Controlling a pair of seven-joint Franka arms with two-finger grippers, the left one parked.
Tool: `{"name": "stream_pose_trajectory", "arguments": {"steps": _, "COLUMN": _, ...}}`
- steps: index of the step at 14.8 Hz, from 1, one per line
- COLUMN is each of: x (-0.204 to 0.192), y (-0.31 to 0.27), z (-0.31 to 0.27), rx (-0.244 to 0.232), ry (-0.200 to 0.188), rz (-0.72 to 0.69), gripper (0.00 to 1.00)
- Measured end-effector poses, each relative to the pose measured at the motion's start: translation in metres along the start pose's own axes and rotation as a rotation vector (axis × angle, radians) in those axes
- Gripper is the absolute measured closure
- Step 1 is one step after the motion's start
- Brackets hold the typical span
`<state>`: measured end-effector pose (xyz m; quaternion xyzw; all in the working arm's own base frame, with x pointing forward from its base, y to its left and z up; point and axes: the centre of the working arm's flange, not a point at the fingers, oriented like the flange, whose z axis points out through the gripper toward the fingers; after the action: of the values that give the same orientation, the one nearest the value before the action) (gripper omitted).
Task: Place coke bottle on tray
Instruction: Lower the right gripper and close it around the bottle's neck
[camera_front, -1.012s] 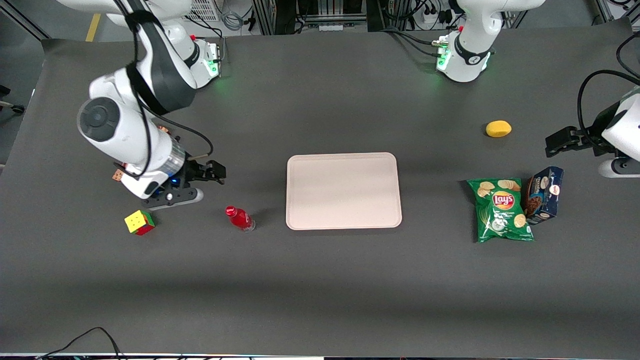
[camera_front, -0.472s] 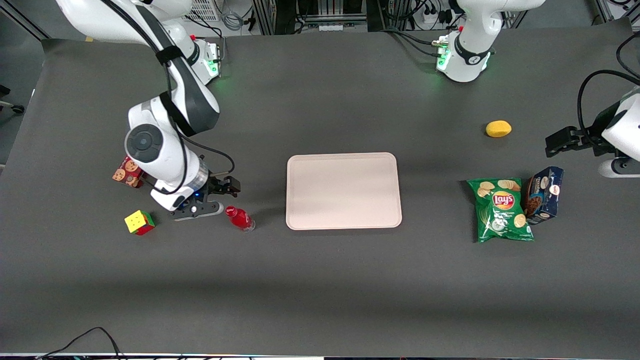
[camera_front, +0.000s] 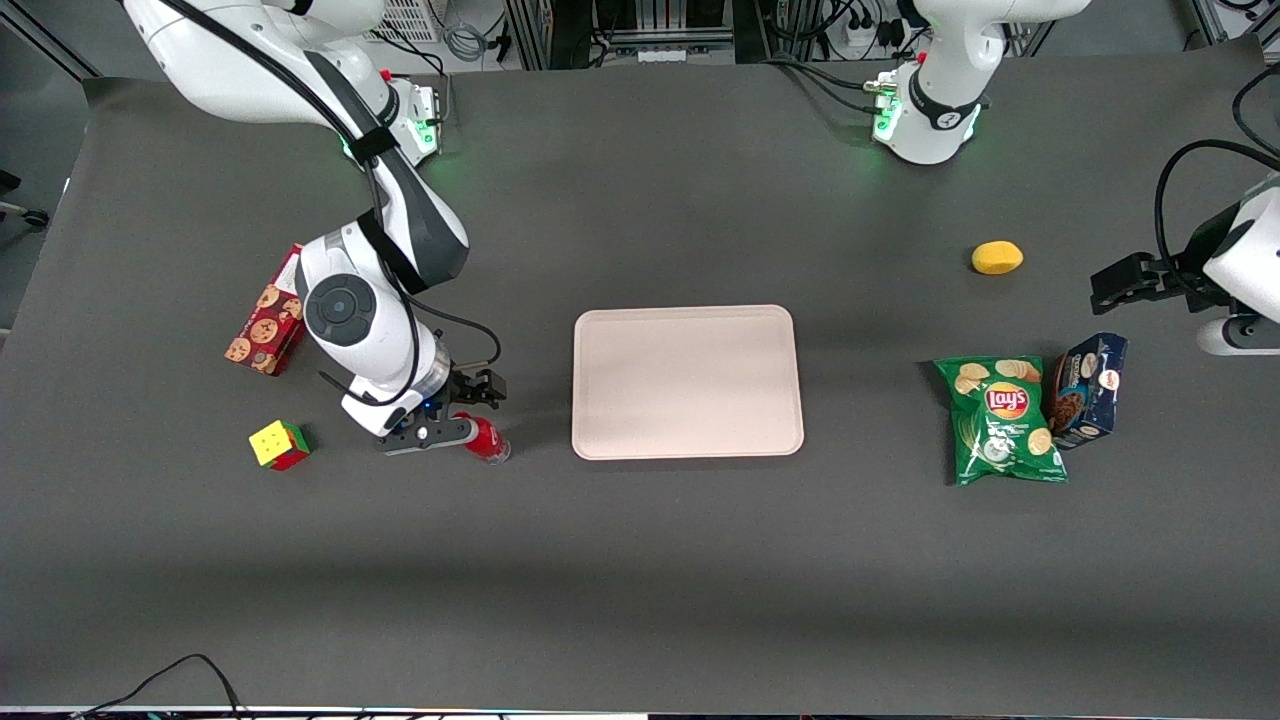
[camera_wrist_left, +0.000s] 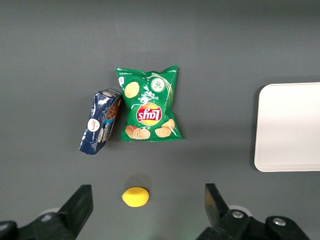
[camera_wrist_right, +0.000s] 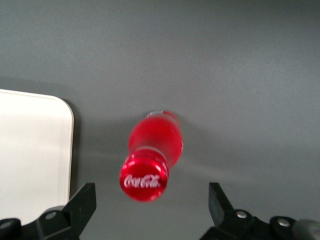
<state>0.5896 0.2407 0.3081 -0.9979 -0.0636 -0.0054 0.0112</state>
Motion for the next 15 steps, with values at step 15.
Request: {"name": "stream_pose_trajectory", "arguments": {"steps": 15, "x": 0.012, "y": 0.0, "z": 0.015, "rx": -0.009, "ry": 0.041, "rz": -0.02, "gripper": 0.17}}
